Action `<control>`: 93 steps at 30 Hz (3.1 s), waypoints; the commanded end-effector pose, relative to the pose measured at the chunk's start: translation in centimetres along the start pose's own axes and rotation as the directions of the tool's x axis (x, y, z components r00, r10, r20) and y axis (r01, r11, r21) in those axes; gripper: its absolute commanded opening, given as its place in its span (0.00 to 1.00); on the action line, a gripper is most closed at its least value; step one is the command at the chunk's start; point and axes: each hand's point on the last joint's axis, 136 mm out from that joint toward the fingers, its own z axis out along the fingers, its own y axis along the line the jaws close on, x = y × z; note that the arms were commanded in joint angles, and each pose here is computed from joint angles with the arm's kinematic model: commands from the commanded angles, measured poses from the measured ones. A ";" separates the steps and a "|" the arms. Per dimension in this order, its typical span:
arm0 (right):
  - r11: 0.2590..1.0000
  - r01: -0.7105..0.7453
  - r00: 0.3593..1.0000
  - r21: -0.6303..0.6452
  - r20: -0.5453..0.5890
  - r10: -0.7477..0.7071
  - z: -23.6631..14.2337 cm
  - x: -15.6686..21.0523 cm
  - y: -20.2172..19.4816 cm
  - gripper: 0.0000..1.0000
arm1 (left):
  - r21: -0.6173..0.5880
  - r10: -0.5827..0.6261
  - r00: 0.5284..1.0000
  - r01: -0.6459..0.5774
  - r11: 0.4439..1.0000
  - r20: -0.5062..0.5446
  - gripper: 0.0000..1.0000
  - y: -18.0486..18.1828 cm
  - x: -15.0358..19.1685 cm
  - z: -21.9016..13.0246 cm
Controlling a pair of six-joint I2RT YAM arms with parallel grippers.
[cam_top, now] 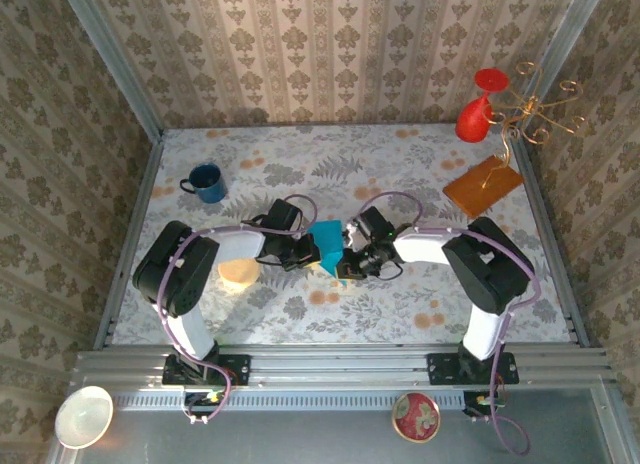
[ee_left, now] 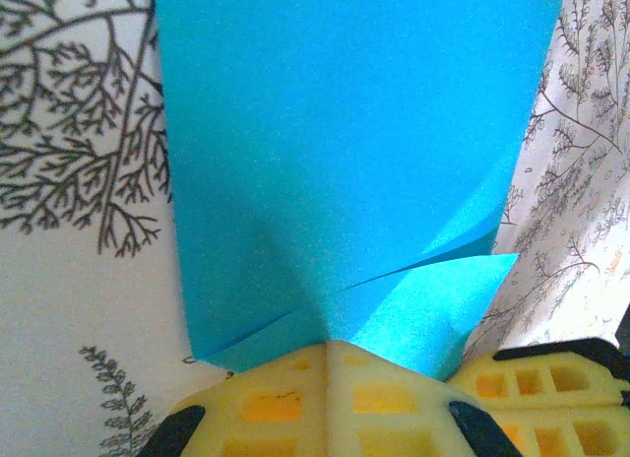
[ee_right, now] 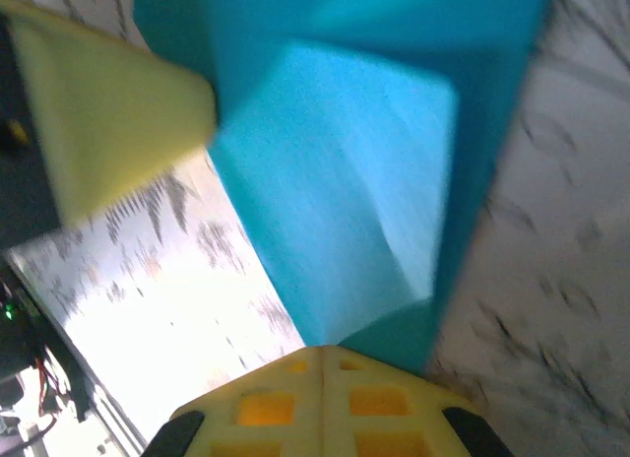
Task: Fold a paper plane with a square sheet of paper (pick it up from the middle)
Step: Third fold the triangle at the center of the table, then fourth fold the wing at the center of the table.
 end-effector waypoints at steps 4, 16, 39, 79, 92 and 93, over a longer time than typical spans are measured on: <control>0.990 -0.090 0.987 0.111 -0.125 0.104 -1.6 6.0 -3.7 0.08 | -0.148 -0.070 0.997 0.067 0.987 -0.014 0.07 3.8 0.3 0.3; 1.000 0.012 0.989 -0.004 0.151 -0.011 -5.1 -1.0 1.9 0.17 | 0.081 -0.050 0.988 0.039 0.996 0.145 0.28 -3.0 -3.4 -3.8; 0.990 -0.128 0.980 0.055 0.163 0.117 0.1 -6.8 0.8 0.28 | 0.128 -0.254 0.952 0.234 0.964 0.172 0.45 0.2 -2.4 -3.0; 0.972 -0.225 0.967 0.075 0.137 0.213 0.9 -5.3 -3.0 0.25 | 0.218 -0.177 0.979 0.152 0.964 0.098 0.26 -2.4 -4.1 -1.9; 0.976 -0.210 0.970 0.059 0.142 0.200 0.5 -5.6 -2.7 0.25 | 0.227 -0.063 0.998 0.065 0.972 -0.018 0.26 -2.6 -3.1 -0.7; 0.976 -0.210 0.970 0.059 0.142 0.200 0.6 -5.6 -2.7 0.25 | 0.226 -0.063 0.998 0.066 0.972 -0.023 0.25 -2.6 -3.1 -0.6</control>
